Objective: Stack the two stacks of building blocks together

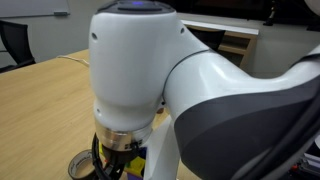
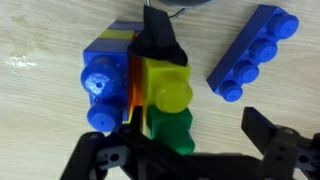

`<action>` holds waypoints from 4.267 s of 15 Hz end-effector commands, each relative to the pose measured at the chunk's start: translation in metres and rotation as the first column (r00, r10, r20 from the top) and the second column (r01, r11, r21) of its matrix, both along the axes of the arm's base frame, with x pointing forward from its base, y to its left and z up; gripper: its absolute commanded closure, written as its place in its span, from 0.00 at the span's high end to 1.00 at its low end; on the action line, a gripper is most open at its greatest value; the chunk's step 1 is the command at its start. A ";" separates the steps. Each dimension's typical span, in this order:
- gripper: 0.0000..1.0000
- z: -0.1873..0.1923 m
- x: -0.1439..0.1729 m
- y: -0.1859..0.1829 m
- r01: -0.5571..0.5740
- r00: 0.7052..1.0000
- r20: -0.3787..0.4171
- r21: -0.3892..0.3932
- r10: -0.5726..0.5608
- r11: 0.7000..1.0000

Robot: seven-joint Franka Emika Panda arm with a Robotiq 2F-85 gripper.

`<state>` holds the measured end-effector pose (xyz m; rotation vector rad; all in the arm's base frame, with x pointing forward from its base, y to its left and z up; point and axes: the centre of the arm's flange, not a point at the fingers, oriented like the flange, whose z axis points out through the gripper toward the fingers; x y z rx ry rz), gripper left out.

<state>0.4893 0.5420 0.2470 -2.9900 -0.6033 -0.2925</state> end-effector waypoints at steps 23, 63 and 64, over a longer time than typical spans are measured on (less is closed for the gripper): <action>1.00 0.052 -0.004 -0.009 0.033 0.980 0.198 -0.028 -0.027 0.999; 0.10 0.041 -0.007 -0.009 0.028 0.985 0.171 -0.042 -0.021 0.999; 0.10 0.040 -0.008 -0.009 0.029 0.985 0.170 -0.042 -0.022 0.999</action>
